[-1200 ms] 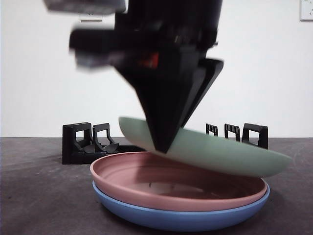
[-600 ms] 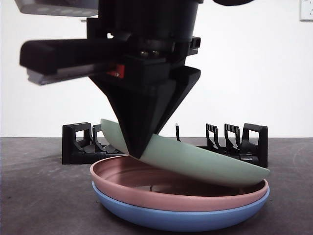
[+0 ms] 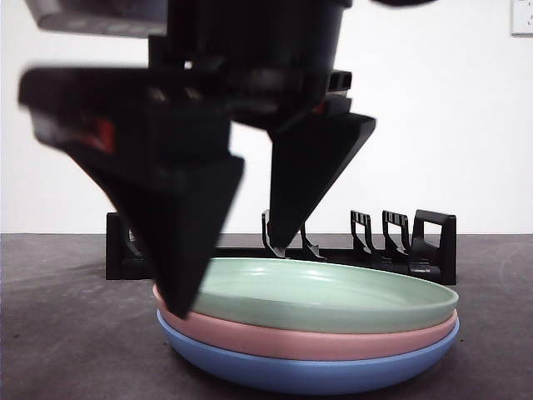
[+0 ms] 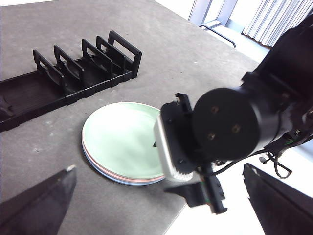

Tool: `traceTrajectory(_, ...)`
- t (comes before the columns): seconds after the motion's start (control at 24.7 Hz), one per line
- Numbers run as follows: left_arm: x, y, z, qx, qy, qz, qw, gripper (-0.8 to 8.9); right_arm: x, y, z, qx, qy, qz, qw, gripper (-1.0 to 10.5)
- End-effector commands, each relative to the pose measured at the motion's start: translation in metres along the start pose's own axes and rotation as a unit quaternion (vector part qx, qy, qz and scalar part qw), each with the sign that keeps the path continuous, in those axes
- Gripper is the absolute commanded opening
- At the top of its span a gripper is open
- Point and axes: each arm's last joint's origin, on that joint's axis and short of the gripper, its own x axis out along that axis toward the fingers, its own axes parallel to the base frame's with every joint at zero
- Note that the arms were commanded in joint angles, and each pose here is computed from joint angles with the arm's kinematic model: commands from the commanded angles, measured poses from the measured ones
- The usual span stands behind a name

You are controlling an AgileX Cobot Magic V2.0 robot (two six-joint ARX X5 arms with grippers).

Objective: Place the plate

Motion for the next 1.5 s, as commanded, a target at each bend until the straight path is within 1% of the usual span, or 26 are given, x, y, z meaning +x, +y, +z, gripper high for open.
traceTrajectory(0.04, -0.005, -0.003, 0.005, 0.007, -0.015, -0.005, 1.000, 5.30, -0.023, -0.005, 0.006, 0.036, -0.034, 0.027, 0.998, 5.0)
traceTrajectory(0.12, -0.005, -0.003, 0.005, 0.007, -0.015, -0.005, 1.000, 5.30, -0.040, -0.021, 0.004, 0.076, -0.049, 0.042, 0.995, 5.0)
traceTrajectory(0.2, -0.005, -0.003, 0.005, 0.007, -0.016, -0.005, 1.000, 5.30, -0.059, -0.041, 0.001, 0.110, -0.072, 0.054, 0.990, 5.0)
traceTrajectory(0.28, -0.005, -0.003, 0.005, 0.010, -0.017, -0.006, 1.000, 5.30, -0.079, -0.065, -0.004, 0.147, -0.105, 0.068, 0.981, 5.0)
traceTrajectory(0.36, -0.005, -0.003, 0.005, 0.012, -0.017, -0.002, 1.000, 5.30, -0.098, -0.087, -0.012, 0.179, -0.135, 0.071, 0.972, 5.0)
traceTrajectory(0.53, -0.005, -0.002, 0.005, 0.013, -0.017, 0.000, 1.000, 5.30, -0.137, -0.119, -0.045, 0.222, -0.178, 0.045, 0.958, 5.0)
traceTrajectory(0.61, -0.005, -0.002, 0.005, 0.013, -0.017, 0.000, 1.000, 5.30, -0.156, -0.129, -0.065, 0.238, -0.203, 0.028, 0.950, 5.0)
traceTrajectory(0.73, -0.005, -0.001, 0.006, 0.010, -0.020, 0.025, 0.999, 5.30, -0.177, -0.135, -0.096, 0.252, -0.245, 0.027, 0.936, 5.0)
traceTrajectory(0.81, -0.005, 0.000, 0.006, 0.006, -0.021, 0.034, 0.999, 5.30, -0.188, -0.137, -0.120, 0.256, -0.267, 0.032, 0.928, 5.0)
traceTrajectory(0.89, -0.005, 0.000, 0.006, 0.006, -0.022, 0.034, 0.999, 5.30, -0.193, -0.137, -0.135, 0.259, -0.276, 0.034, 0.925, 5.0)
traceTrajectory(1.05, -0.005, -0.001, 0.008, -0.012, -0.033, 0.033, 0.999, 5.30, -0.202, -0.138, -0.163, 0.262, -0.293, 0.040, 0.919, 5.0)
traceTrajectory(1.26, -0.005, -0.001, 0.009, -0.013, -0.039, 0.032, 0.999, 5.10, -0.209, -0.139, -0.181, 0.261, -0.315, 0.044, 0.911, 5.0)
traceTrajectory(1.34, -0.005, -0.001, 0.009, -0.013, -0.041, 0.032, 0.999, 4.35, -0.210, -0.139, -0.184, 0.262, -0.320, 0.045, 0.909, 5.0)
traceTrajectory(1.38, -0.005, -0.001, 0.010, -0.014, -0.041, 0.032, 0.999, 3.69, -0.210, -0.139, -0.184, 0.262, -0.320, 0.045, 0.909, 5.0)
traceTrajectory(1.42, -0.005, -0.001, 0.009, -0.013, -0.041, 0.032, 0.999, 2.34, -0.210, -0.139, -0.184, 0.262, -0.320, 0.045, 0.909, 4.8)
traceTrajectory(1.46, -0.005, -0.001, 0.009, -0.013, -0.040, 0.032, 0.999, 0.44, -0.210, -0.139, -0.184, 0.262, -0.320, 0.045, 0.909, 3.7)
traceTrajectory(1.5, -0.005, -0.001, 0.009, -0.013, -0.040, 0.032, 0.999, 0.13, -0.210, -0.139, -0.184, 0.262, -0.320, 0.045, 0.909, 1.9)
